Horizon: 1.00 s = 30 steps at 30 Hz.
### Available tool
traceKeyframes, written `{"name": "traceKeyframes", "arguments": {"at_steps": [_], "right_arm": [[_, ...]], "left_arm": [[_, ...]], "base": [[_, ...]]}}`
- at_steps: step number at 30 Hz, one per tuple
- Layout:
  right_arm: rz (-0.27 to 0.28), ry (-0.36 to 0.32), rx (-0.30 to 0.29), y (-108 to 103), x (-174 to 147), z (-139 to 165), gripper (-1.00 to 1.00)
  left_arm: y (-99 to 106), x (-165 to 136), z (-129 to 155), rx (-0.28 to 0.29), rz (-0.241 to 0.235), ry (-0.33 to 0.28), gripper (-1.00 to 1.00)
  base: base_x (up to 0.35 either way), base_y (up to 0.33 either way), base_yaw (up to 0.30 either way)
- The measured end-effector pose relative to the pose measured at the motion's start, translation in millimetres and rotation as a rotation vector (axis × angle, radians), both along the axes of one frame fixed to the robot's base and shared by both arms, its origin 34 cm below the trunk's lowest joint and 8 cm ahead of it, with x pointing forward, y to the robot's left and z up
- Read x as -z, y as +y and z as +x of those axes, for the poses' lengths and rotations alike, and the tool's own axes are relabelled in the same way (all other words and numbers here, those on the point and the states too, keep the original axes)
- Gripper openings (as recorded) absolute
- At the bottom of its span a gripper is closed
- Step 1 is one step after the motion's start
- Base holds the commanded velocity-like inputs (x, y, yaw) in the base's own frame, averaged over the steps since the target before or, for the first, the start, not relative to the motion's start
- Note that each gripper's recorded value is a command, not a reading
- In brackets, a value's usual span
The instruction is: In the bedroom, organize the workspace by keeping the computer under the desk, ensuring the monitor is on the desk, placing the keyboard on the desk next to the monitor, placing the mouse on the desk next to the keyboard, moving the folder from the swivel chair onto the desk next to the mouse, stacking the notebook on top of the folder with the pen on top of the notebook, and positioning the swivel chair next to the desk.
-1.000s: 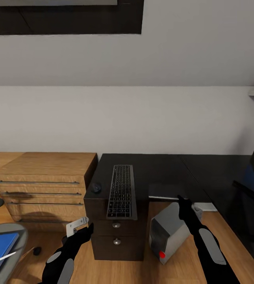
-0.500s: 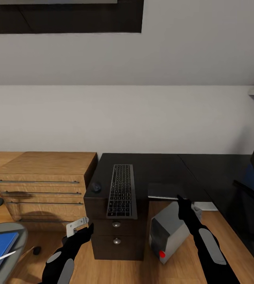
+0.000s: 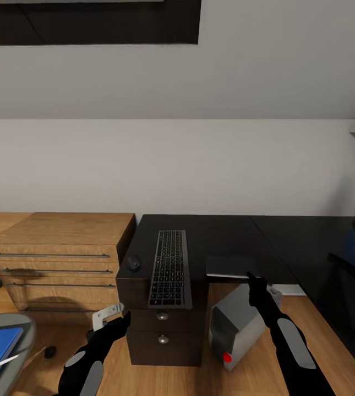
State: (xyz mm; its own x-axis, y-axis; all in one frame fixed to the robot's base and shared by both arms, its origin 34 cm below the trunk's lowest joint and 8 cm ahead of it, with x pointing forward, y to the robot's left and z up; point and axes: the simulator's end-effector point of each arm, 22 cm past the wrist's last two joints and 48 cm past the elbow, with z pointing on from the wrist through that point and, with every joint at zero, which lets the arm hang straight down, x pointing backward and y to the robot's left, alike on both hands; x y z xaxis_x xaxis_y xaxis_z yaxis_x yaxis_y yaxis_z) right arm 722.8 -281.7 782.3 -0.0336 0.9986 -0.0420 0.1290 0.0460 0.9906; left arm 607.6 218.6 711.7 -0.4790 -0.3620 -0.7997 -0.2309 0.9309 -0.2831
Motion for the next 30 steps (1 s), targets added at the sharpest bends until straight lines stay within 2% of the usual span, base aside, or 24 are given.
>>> {"name": "traceKeyframes", "arguments": {"at_steps": [18,19,30], "right_arm": [[-0.003,0.003,-0.002,0.1,0.6,-0.1,-1.00],[-0.003,0.003,-0.002,0.1,0.6,-0.1,1.00],[-0.001,0.001,-0.006,1.0,0.2,0.0,1.00]], "left_arm": [[1.3,0.5,-0.1,-0.002,0.000,0.001,1.00],[1.3,0.6,-0.1,-0.002,0.000,0.001,1.00],[2.0,0.8,-0.2,-0.003,0.000,0.002,1.00]], "base": [[0.003,0.000,0.000],[0.000,0.000,0.000],[0.000,0.000,0.000]]}}
